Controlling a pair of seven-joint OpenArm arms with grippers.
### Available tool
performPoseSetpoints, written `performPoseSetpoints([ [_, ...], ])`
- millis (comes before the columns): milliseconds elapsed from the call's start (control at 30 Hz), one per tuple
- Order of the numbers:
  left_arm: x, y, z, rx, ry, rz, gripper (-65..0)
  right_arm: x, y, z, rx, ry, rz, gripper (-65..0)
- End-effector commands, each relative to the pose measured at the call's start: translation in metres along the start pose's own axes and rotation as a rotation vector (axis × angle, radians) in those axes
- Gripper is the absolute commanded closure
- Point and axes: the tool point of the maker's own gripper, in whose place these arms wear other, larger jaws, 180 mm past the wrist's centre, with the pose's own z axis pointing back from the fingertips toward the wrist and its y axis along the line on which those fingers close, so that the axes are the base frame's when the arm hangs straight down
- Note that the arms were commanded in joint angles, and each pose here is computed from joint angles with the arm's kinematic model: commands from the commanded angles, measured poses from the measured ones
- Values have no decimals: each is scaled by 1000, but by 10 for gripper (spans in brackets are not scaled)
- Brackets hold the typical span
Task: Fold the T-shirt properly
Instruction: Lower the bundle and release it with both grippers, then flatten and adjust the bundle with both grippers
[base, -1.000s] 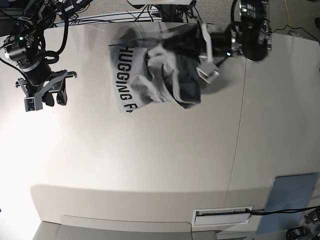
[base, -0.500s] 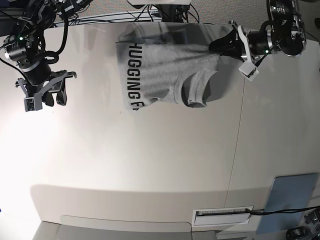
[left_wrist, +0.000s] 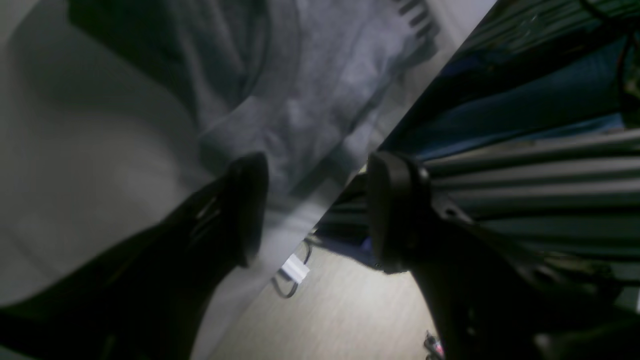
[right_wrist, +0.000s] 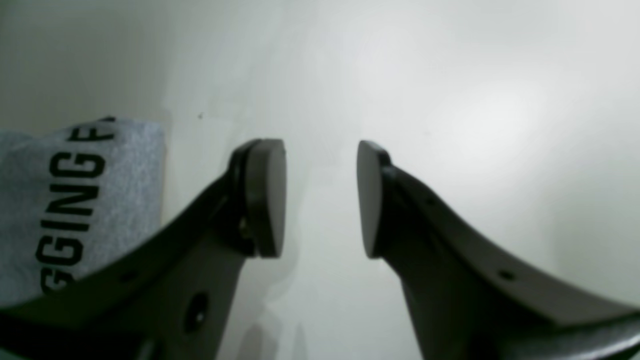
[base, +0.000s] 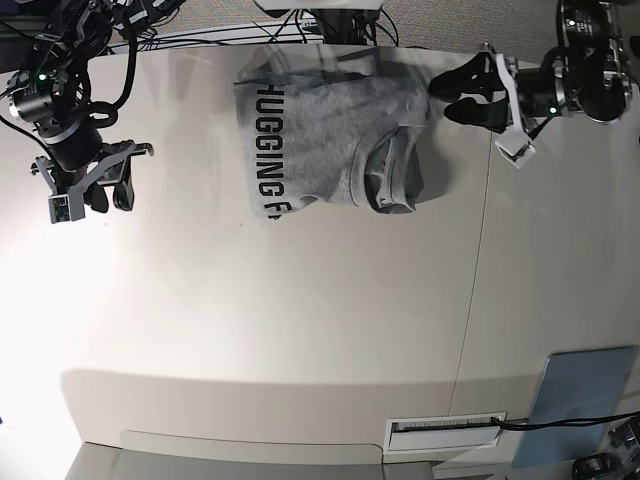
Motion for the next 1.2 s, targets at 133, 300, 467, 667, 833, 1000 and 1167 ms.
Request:
performPoseSetpoints([
  [133, 18, 4, 5, 23, -52, -39, -169, 4, 48, -8, 166, 6, 63, -151],
  [300, 27, 25, 6, 133, -59, -84, -144, -29, 130, -9, 432, 100, 210, 0],
  [467, 28, 34, 7, 184, -63, -99, -144, -65, 195, 9, 668, 181, 362, 0],
  [667, 28, 35, 8, 189, -59, -99, -144, -99, 232, 24, 782, 258, 525, 0],
  [833, 28, 35, 7, 189, -59, -99, -144, -135, 245, 16, 846, 354, 505, 0],
  [1000, 28, 35, 7, 189, -59, -99, -144, -149, 254, -4, 882, 406, 520, 0],
  [1167, 28, 35, 7, 189, -59, -99, -144, -131, 279, -34, 892, 347, 485, 0],
])
